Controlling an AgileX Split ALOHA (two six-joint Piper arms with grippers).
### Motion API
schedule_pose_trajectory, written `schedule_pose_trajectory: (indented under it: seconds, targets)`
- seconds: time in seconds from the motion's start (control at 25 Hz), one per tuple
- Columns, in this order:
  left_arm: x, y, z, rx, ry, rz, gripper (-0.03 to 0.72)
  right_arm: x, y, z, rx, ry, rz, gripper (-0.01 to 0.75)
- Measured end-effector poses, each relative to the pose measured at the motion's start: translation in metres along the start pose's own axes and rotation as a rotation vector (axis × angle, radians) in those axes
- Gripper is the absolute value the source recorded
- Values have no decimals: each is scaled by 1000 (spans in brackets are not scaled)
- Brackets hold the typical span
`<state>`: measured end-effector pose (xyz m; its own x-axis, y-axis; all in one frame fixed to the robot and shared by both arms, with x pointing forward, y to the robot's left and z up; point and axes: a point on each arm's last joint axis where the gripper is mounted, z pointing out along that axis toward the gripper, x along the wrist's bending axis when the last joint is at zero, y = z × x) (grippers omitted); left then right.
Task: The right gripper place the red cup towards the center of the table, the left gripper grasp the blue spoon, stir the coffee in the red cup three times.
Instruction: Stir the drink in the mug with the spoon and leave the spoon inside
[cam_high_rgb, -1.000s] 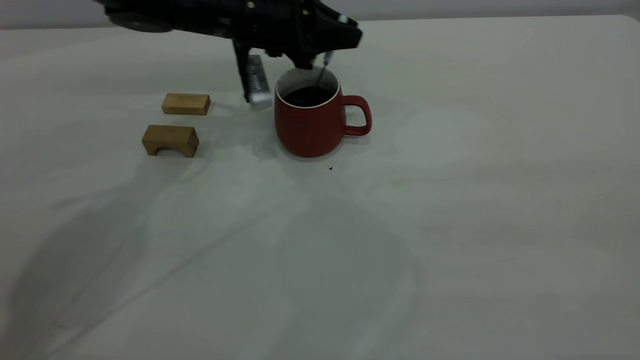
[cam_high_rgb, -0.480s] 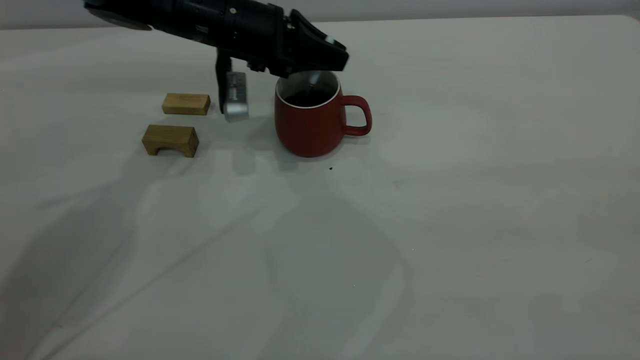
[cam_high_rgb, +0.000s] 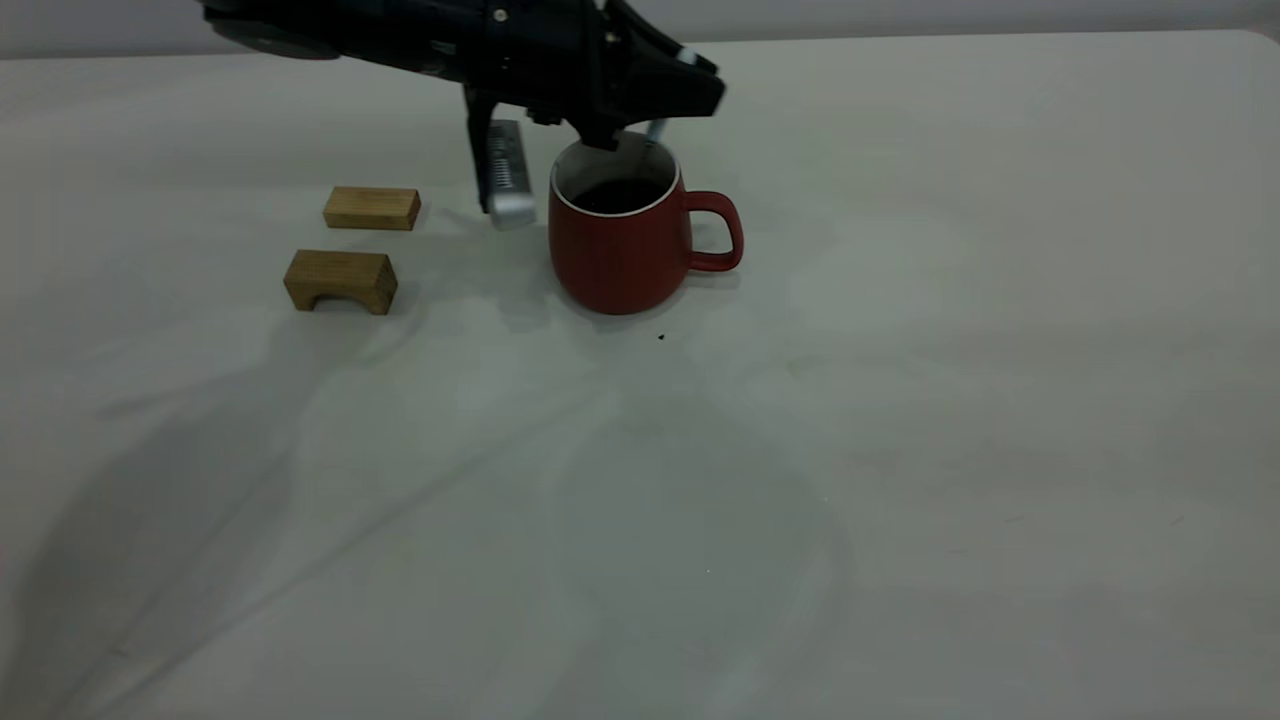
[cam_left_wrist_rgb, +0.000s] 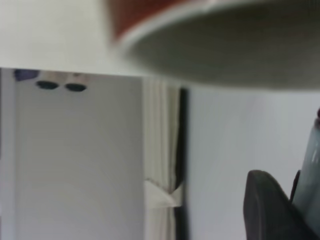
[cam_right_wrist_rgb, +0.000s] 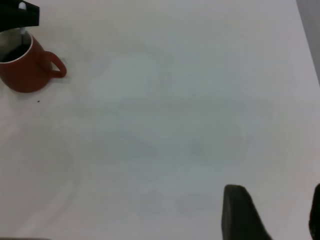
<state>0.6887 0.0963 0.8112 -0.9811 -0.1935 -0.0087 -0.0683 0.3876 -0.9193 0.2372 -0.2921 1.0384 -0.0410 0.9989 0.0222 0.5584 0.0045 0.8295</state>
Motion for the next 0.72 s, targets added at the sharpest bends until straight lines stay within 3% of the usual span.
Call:
schedule_pose_trajectory:
  seconds: [0.2, 0.36, 0.56, 0.72]
  targets:
    - [9, 0, 1, -1, 91, 22, 146, 0, 0, 0, 0, 0, 0, 375]
    - [8, 8, -9, -48, 140, -50, 146, 0, 0, 0, 0, 0, 0, 375]
    - [-5, 13, -26, -59, 95, -98, 146, 0, 0, 0, 0, 0, 0, 375]
    - [-14, 12, -26, -56, -1, -28, 146, 0, 0, 0, 0, 0, 0, 375]
